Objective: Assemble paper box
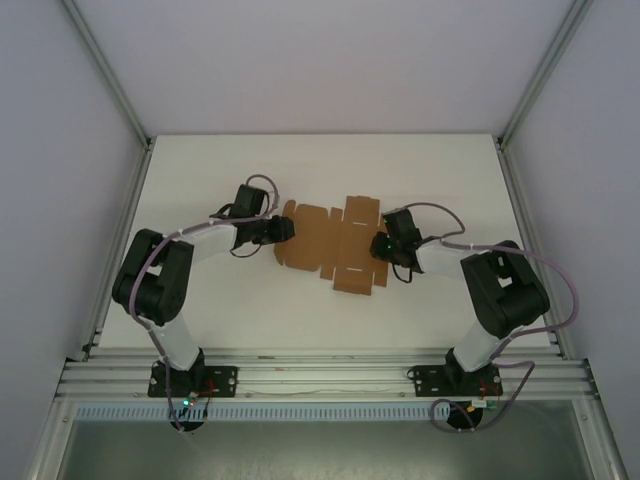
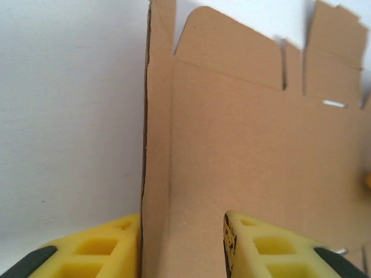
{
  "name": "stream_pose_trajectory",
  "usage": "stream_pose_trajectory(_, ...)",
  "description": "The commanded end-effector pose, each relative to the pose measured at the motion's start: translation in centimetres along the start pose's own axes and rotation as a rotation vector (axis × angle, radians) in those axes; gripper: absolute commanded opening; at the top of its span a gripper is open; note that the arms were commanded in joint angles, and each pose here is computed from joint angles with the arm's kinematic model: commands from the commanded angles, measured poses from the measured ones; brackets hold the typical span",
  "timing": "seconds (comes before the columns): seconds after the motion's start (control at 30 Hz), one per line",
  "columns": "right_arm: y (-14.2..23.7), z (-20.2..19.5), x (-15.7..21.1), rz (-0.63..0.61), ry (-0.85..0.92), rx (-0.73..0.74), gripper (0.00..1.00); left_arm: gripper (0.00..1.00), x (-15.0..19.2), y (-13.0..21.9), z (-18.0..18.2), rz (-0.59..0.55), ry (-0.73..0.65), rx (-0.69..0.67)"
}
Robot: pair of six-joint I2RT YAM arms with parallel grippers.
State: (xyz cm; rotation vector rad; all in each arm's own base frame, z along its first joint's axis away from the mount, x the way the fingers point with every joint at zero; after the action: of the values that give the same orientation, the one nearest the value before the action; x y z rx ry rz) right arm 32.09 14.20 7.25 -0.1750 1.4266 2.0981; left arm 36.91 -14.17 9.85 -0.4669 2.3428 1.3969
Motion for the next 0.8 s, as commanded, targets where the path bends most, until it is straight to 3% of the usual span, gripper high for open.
stream_pose_trajectory(0.0, -0.4, -2.5, 2.3, 0.090, 0.007, 0.104, 0.26, 0.41, 0.9, -0.5, 1.0, 0.052, -0.021, -0.095)
stream_pose_trajectory(0.13, -0.5, -2.4, 2.3, 0.092, 0.006, 0.096, 0.26, 0.38, 0.8, -1.4, 0.5, 0.052, -0.027, -0.027)
stream_pose_trajectory(0.27, -0.2, -2.1, 2.0, 0.082, 0.012, 0.085, 0.26, 0.24, 0.5, -2.0, 0.3, 0.055, -0.028, -0.002)
stream_pose_trajectory(0.4, 0.4, -2.0, 1.5, 0.059, 0.020, 0.089, 0.26, 0.02, 0.2, -1.4, -0.1, 0.036, -0.042, 0.005)
stream_pose_trajectory(0.47, 1.3, -1.9, 0.9, 0.041, 0.023, 0.075, 0.27, 0.00, -0.2, -0.3, -0.6, 0.005, -0.065, 0.012)
stream_pose_trajectory(0.57, 3.4, -1.2, -0.5, -0.007, 0.020, 0.004, 0.37, 0.00, -1.2, 2.2, -2.4, -0.085, -0.110, 0.098)
stream_pose_trajectory(0.77, 8.9, 0.3, -2.6, -0.124, 0.064, -0.244, 0.72, 0.00, -2.9, 9.4, -7.5, -0.326, -0.273, 0.358)
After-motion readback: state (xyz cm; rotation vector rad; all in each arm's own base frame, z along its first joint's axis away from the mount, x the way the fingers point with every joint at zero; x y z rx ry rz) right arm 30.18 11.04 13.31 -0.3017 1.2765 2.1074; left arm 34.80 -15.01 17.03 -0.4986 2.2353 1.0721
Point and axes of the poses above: each hand's point on the last joint's axis, 136 mm out from that joint toward the fingers, its own y axis back along the fingers, its own z axis along the line the jaws close on, x = y × z, the point moved 6 cm from there along y, back along the fingers, and after that the axes turned 7 degrees about -y, right-handed, at the moved point
